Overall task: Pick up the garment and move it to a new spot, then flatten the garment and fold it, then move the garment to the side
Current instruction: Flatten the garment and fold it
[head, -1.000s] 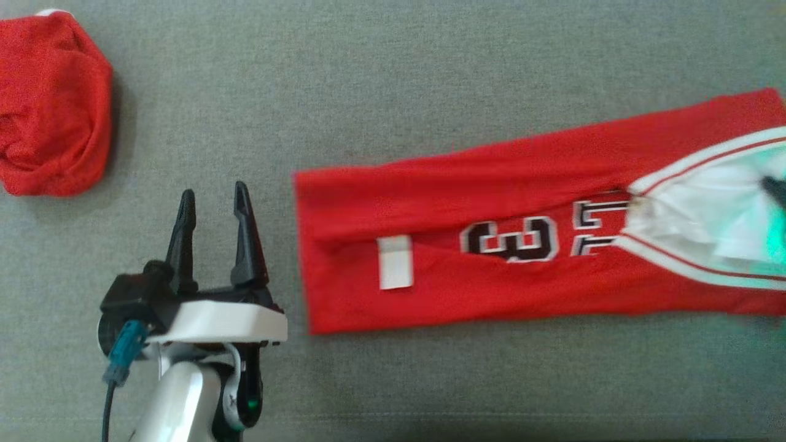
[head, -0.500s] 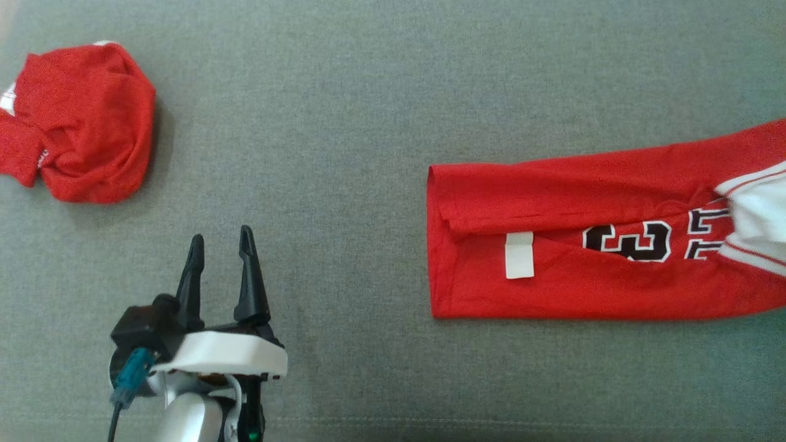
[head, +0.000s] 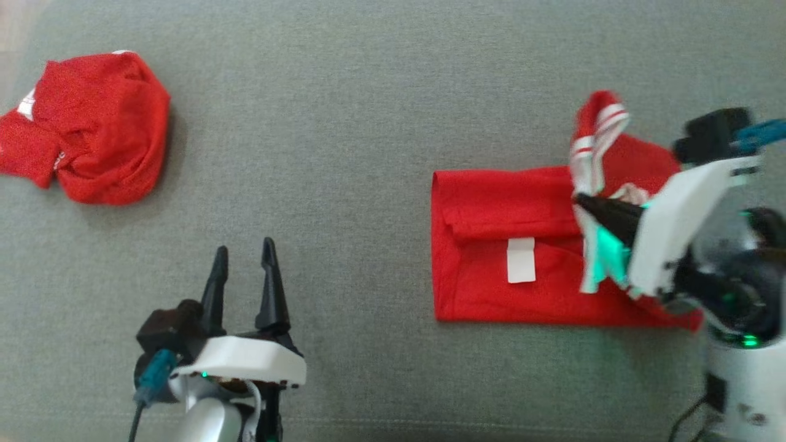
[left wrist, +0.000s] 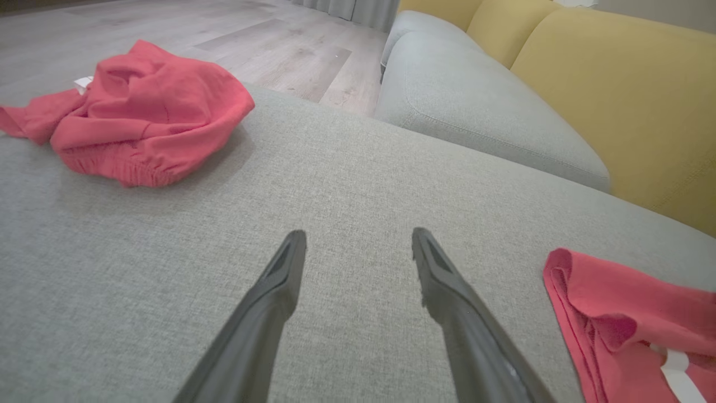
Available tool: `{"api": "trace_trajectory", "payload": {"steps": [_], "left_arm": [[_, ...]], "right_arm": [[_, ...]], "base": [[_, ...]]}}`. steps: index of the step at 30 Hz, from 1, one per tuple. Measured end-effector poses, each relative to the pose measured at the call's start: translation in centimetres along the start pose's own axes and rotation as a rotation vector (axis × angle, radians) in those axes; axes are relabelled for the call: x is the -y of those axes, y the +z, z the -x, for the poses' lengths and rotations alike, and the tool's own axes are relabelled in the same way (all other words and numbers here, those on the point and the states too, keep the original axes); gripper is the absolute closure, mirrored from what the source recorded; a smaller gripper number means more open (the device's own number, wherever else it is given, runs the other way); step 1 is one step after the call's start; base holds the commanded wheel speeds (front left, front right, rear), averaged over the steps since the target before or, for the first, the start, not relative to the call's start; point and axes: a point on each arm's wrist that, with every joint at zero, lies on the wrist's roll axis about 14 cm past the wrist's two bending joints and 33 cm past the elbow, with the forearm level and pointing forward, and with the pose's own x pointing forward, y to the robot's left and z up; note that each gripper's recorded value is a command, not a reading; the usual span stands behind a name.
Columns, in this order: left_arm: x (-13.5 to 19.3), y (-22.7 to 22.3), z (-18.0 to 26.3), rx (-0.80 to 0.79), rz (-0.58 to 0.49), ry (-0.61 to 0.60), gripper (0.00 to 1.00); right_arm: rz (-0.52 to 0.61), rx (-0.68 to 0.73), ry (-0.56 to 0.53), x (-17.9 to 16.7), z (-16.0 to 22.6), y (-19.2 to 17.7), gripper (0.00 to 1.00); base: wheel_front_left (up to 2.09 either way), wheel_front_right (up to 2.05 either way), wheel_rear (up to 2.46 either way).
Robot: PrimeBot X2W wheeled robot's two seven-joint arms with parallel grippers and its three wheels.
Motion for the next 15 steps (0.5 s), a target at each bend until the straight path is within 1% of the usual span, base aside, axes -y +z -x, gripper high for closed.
{"api": "trace_trajectory", "payload": {"steps": [1,4,8,15], "left_arm": [[0.0,0.0,0.0,0.000,0.000,0.000,0.00],[0.1,-0.1,0.3,-0.003,0.001,-0.001,0.00],[-0.7,0.0,0.7,-0.001,0.000,0.029,0.00],[-0.9,0.0,0.9,-0.001,-0.002,0.034,0.00]], "right_arm": [[0.000,0.000,0.000,0.0,0.0,0.0,1.00],[0.011,-0.008,0.034,-1.4,-1.9,-0.7,1.00],[0.020,-0.012,0.045,-2.2,-4.2,-1.7,1.00],[-0.006,-0.019,0.100,-3.4,-5.8,-3.1,1.00]], "base": [[0.00,0.00,0.00],[0.00,0.00,0.00],[0.00,0.00,0.00],[0.00,0.00,0.00]]}}
